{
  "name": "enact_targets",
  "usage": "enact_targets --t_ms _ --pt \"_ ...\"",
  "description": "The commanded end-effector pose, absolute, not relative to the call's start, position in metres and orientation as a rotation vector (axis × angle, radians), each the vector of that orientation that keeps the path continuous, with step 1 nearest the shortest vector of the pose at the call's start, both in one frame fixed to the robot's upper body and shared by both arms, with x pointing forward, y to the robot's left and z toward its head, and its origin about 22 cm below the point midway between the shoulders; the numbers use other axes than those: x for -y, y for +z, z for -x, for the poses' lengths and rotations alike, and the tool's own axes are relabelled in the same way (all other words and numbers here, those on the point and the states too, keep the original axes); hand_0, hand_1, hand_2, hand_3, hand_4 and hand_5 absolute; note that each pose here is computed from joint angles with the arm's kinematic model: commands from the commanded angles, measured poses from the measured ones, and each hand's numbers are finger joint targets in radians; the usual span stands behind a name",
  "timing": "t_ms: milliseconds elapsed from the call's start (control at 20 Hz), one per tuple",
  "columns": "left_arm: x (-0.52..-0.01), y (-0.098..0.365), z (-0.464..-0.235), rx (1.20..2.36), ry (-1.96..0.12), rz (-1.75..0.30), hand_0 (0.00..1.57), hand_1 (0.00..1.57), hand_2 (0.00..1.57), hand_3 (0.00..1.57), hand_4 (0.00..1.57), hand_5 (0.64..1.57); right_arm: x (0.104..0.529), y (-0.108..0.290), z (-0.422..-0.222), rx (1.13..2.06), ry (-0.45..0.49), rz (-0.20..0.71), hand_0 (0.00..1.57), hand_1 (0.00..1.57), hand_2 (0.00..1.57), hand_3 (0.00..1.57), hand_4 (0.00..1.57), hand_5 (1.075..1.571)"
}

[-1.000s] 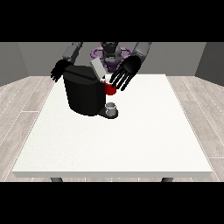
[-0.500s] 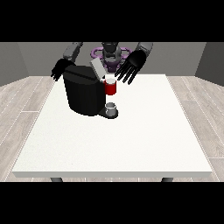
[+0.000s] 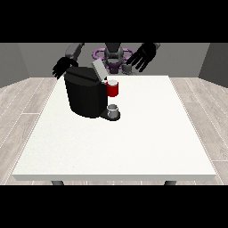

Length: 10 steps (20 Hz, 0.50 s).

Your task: Insert the coffee pod into the coffee machine and close the lid

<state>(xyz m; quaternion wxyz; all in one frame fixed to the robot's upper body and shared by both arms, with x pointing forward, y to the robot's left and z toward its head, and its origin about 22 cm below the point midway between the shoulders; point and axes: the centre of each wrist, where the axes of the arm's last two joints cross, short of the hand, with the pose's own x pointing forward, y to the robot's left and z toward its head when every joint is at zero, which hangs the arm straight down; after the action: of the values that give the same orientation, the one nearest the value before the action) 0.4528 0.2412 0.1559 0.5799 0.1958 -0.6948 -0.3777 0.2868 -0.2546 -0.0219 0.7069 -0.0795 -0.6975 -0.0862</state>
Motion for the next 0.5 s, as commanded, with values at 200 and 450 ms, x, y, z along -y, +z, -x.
enact_targets --t_ms 200,450 --pt "-0.233 0.043 -0.417 1.597 -0.488 -0.033 0.0 0.0 0.0 0.0 0.0 1.571 0.292 -0.049 -0.254 1.408 -0.252 0.26 0.0 0.0 0.0 0.0 0.4 1.571" --pt "-0.229 0.008 -0.394 1.561 -0.383 0.024 0.0 0.0 0.0 0.0 0.19 1.571 0.29 -0.058 -0.241 1.426 -0.242 0.265 0.0 0.0 0.0 0.0 0.49 1.571"
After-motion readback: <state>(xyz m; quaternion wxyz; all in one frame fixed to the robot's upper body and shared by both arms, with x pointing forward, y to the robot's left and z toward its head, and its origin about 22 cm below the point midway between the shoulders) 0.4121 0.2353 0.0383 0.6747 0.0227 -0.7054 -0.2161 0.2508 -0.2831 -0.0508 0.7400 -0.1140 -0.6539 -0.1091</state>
